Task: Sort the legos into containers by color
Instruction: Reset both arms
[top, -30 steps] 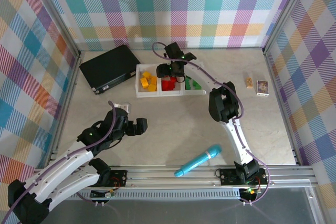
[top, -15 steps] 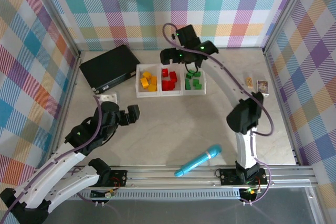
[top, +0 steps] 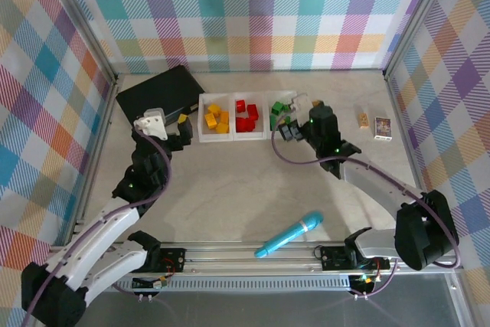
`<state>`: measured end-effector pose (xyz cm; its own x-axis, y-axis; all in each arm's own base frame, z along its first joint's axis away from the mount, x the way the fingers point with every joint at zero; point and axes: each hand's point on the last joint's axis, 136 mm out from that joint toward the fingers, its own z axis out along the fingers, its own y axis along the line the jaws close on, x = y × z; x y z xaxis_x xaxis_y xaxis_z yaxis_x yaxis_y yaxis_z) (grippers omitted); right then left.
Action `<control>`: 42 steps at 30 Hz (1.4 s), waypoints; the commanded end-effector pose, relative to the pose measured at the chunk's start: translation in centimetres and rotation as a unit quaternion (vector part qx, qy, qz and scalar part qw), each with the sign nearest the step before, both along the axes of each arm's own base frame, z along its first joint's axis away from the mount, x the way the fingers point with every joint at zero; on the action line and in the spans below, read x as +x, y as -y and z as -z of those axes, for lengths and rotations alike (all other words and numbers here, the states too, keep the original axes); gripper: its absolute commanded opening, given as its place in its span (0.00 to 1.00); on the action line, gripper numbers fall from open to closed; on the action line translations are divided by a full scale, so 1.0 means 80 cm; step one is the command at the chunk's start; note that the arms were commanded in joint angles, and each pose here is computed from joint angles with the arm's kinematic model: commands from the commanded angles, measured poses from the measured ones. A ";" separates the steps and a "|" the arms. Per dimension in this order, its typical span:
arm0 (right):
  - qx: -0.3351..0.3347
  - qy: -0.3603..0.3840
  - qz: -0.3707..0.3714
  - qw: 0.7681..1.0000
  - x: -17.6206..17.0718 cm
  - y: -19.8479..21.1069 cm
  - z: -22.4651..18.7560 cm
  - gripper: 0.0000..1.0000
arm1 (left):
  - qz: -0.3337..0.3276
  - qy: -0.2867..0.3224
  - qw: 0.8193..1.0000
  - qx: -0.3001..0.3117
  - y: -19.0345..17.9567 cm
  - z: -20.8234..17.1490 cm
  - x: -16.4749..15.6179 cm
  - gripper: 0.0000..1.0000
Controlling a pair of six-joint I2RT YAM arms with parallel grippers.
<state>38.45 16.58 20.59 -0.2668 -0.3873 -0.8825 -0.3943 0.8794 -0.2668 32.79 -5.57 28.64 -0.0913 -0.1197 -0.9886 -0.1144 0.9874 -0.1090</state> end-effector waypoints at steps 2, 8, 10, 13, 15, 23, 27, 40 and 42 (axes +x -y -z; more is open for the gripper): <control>0.020 0.086 0.031 0.996 0.017 0.024 -0.016 0.99 | -0.039 0.080 0.996 -0.027 -0.022 -0.041 0.026 0.99; 0.041 0.061 0.146 0.987 0.013 0.116 0.045 0.99 | -0.059 0.048 0.997 -0.009 -0.038 0.004 0.034 1.00; 0.063 0.056 0.168 0.982 0.009 0.141 0.057 0.99 | -0.061 0.042 0.997 -0.006 -0.042 0.014 0.033 1.00; 0.082 0.035 0.192 0.977 0.009 0.167 0.072 0.99 | -0.063 0.028 0.998 0.004 -0.047 0.030 0.032 1.00; 0.091 0.031 0.174 0.980 0.009 0.162 0.073 0.99 | -0.051 0.016 0.998 0.014 -0.044 0.043 0.034 0.99; 0.133 0.038 0.167 0.976 0.002 0.166 0.121 0.99 | -0.053 -0.021 0.998 0.019 -0.047 0.084 0.034 1.00; 0.159 -0.013 0.188 0.969 0.014 0.185 0.141 0.99 | -0.050 -0.039 0.997 0.045 -0.047 0.101 0.034 1.00; 0.166 -0.018 0.188 0.968 0.017 0.189 0.142 0.99 | -0.090 -0.091 0.990 0.055 -0.076 0.199 0.041 1.00; 0.166 -0.018 0.188 0.968 0.016 0.189 0.143 0.99 | -0.081 -0.089 0.991 0.066 -0.073 0.203 0.049 1.00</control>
